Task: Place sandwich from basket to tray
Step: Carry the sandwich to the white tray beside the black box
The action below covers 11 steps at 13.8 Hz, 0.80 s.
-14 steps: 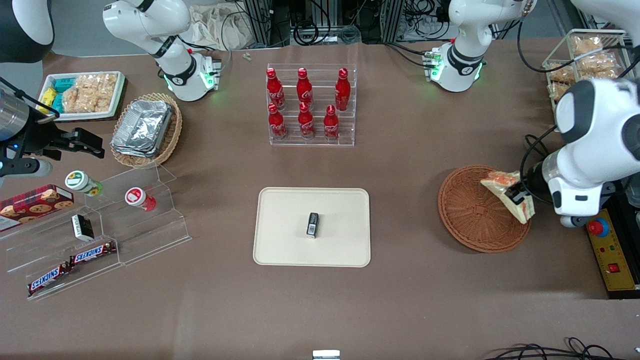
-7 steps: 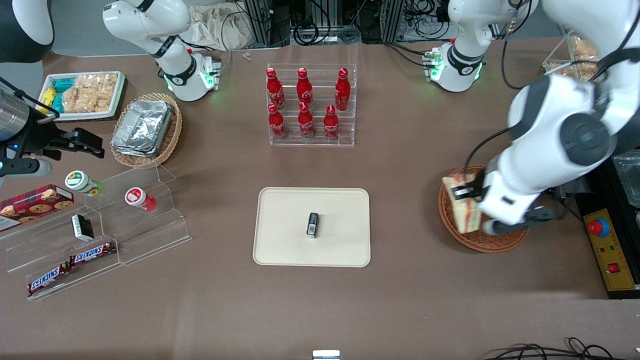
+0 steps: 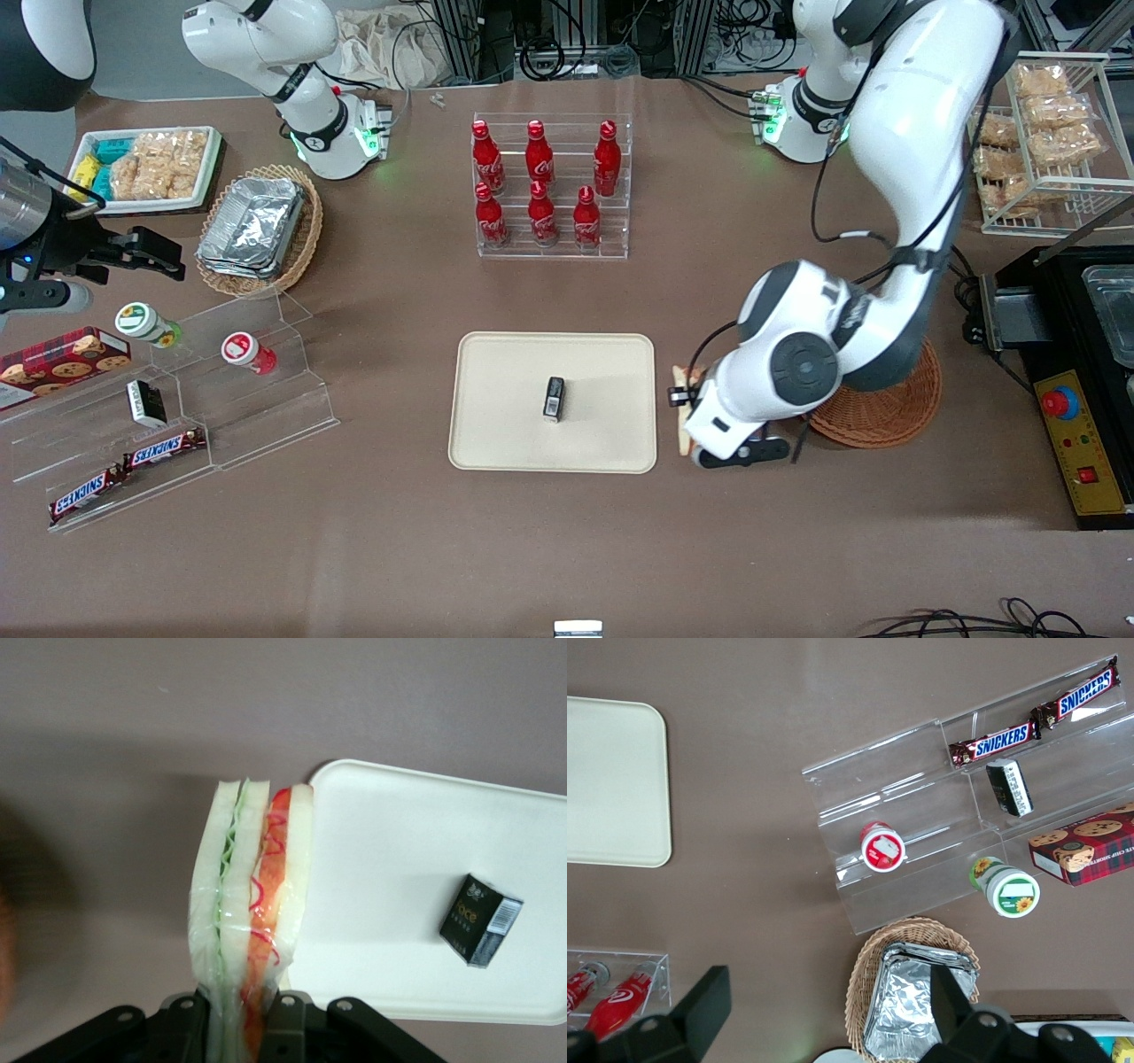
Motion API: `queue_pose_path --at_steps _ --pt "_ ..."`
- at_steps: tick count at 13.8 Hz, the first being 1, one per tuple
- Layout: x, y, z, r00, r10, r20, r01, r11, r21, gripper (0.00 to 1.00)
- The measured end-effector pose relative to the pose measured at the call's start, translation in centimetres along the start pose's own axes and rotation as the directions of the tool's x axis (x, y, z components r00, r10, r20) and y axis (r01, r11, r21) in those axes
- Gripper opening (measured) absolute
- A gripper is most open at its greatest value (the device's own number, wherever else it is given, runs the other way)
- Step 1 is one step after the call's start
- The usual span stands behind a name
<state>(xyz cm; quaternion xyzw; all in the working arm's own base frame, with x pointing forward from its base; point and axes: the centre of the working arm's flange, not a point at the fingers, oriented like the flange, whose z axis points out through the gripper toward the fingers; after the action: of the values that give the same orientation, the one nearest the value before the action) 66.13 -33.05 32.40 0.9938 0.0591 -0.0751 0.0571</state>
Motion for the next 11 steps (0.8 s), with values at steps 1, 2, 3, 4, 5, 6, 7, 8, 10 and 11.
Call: queue_pose_path --at_steps 1,2,3,4,5,6,7,8,10,11 --pt "-0.3 1.2 1.7 1.000 0.005 -0.002 -0.005 1.000 0.008 0.19" --pt "-0.8 2.4 3.2 1.000 0.013 -0.006 -0.013 1.000 0.010 0.19" --pt "-1.4 3.8 4.4 1.000 0.021 -0.006 -0.021 1.000 0.010 0.19" --pt "-2.0 4.7 5.4 1.000 0.028 -0.001 -0.028 1.000 0.011 0.19" --pt "-2.5 5.3 6.2 0.999 0.033 0.007 -0.033 0.999 0.016 0.19" --pt "-2.7 5.5 6.8 0.999 0.036 0.015 -0.037 0.999 0.020 0.19" --pt "-2.8 5.7 7.5 0.999 0.039 0.022 -0.040 0.999 0.025 0.19" --pt "-2.8 5.7 8.1 0.999 0.041 0.025 -0.042 0.999 0.028 0.19" --pt "-2.6 5.7 9.1 0.999 0.048 0.014 -0.048 0.998 0.028 0.25" --pt "-2.5 5.7 9.6 0.998 0.058 -0.003 -0.058 0.998 0.036 0.33"
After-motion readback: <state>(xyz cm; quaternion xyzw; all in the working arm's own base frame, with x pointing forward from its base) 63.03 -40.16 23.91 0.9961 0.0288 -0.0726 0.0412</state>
